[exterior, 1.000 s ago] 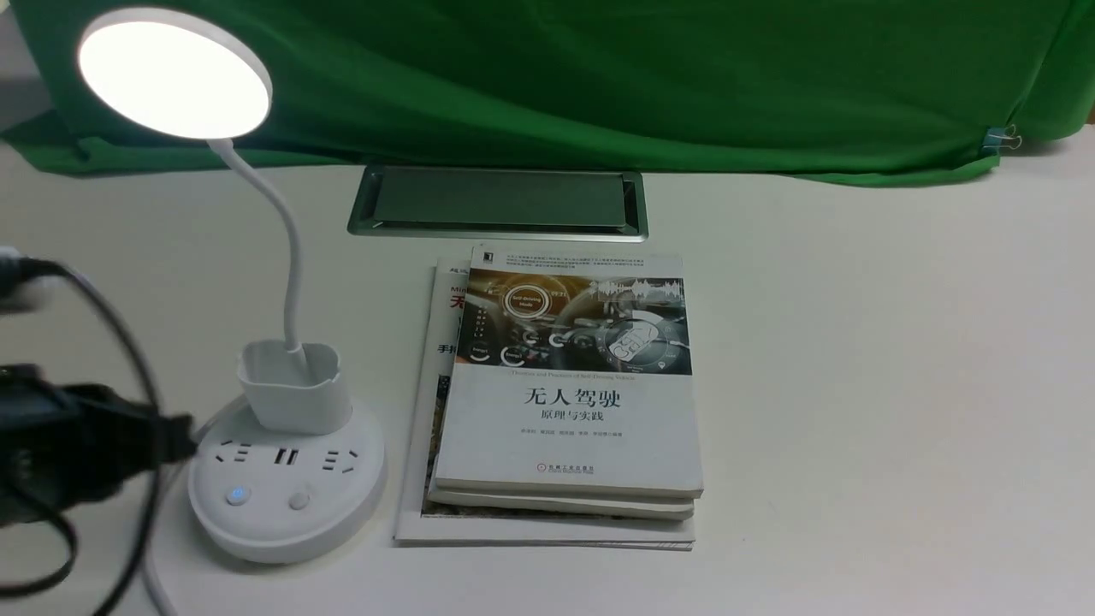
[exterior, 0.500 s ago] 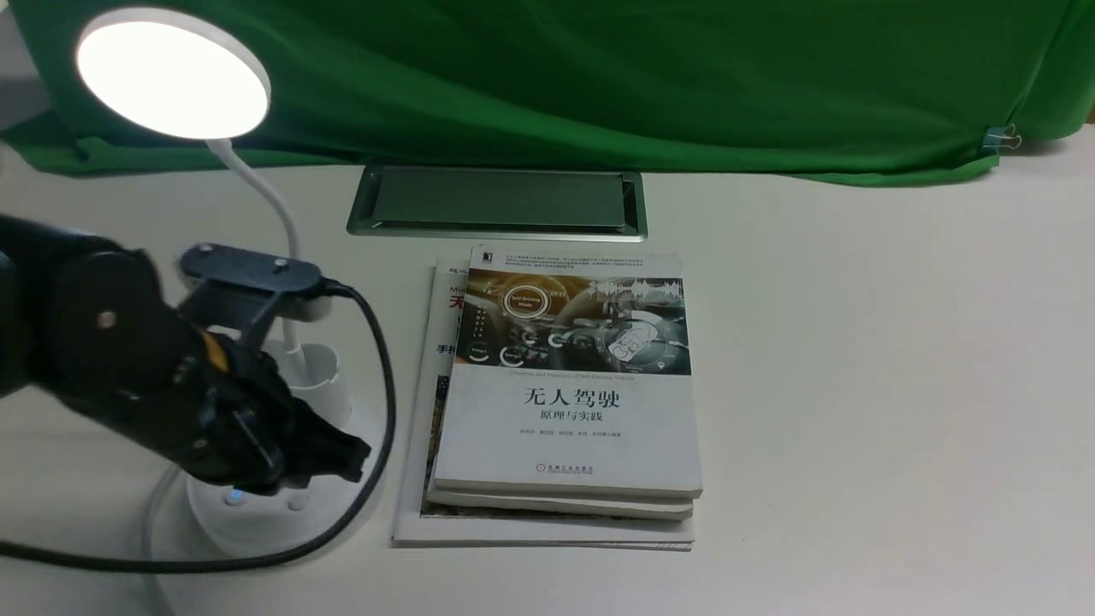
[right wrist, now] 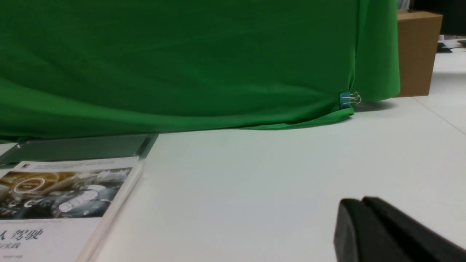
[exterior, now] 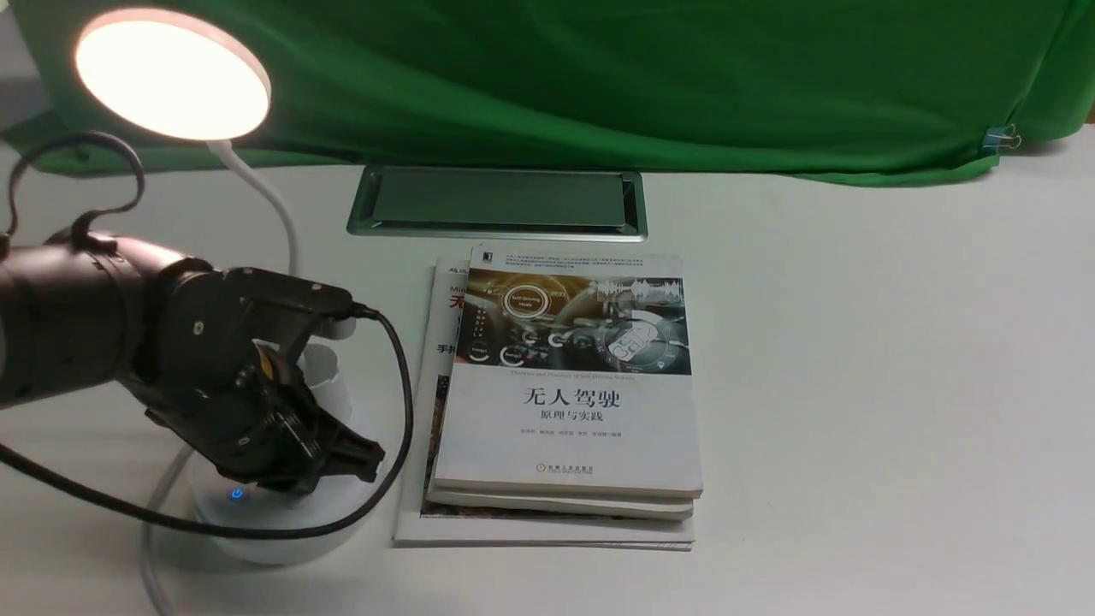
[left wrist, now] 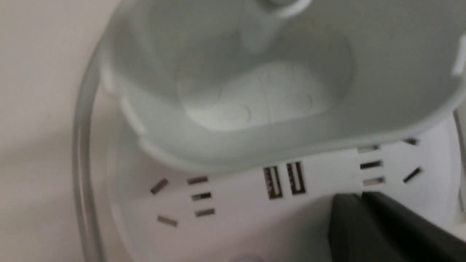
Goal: Turn off the desk lamp on the white desktop by hand.
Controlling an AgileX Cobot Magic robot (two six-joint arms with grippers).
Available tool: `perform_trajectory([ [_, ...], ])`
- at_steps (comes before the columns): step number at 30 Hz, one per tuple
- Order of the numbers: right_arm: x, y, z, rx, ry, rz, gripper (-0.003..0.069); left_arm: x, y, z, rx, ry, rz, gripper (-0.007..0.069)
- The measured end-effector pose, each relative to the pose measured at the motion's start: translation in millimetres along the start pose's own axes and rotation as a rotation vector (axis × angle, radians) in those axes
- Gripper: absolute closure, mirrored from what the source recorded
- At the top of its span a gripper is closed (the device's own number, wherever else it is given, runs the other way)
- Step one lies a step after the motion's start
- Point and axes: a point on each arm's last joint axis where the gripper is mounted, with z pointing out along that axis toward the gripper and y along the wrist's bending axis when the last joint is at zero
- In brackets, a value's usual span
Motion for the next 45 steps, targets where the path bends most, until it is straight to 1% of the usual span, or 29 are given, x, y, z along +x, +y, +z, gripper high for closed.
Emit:
perform_trajectory([
  [2,0,0,0,0.0,0.0,0.0,0.0622,2,0,-7,-0.001,0.0,-0.001,0.0612],
  [6,0,0,0,0.0,0.0,0.0,0.0622,2,0,-31,-0.003,-0.073,-0.001,0.0612],
  [8,0,0,0,0.0,0.0,0.0,0.0622,2,0,-34,-0.003,-0.081,-0.001,0.0612],
  [11,0,0,0,0.0,0.0,0.0,0.0622,4,-1,-32,0.0,-0.072,-0.005,0.0612],
  [15,0,0,0,0.0,0.0,0.0,0.0622,19,-2,-1,0.015,-0.004,-0.03,0.0612],
  [18,0,0,0,0.0,0.0,0.0,0.0622,15,-2,7,0.013,-0.043,-0.034,0.0612],
  [23,0,0,0,0.0,0.0,0.0,0.0622,12,-2,-2,0.017,-0.057,-0.037,0.0612],
  [26,0,0,0,0.0,0.0,0.0,0.0622,14,-3,-18,0.023,-0.074,-0.044,0.0612],
  [30,0,0,0,0.0,0.0,0.0,0.0622,15,-4,-54,0.03,-0.203,-0.051,0.0612],
  [33,0,0,0,0.0,0.0,0.0,0.0622,24,-5,-86,0.05,-0.317,-0.069,0.0612],
  [37,0,0,0,0.0,0.001,0.0,0.0622,54,-9,-123,0.085,-0.509,-0.103,0.0612],
  [38,0,0,0,0.0,0.001,0.0,0.0622,70,-9,-130,0.091,-0.572,-0.112,0.0612],
  [39,0,0,0,0.0,0.001,0.0,0.0622,78,-9,-138,0.094,-0.635,-0.117,0.0612],
  [40,0,0,0,0.0,0.001,0.0,0.0622,88,-9,-145,0.093,-0.701,-0.117,0.061],
  [41,0,0,0,0.0,0.001,0.0,0.0622,91,-9,-147,0.093,-0.728,-0.117,0.0609],
  [43,0,0,0,0.0,0.001,0.0,0.0622,109,-8,-162,0.08,-0.896,-0.108,0.0606],
  [45,0,0,0,0.0,0.001,0.0,0.0622,122,-7,-175,0.069,-1.026,-0.097,0.0606],
])
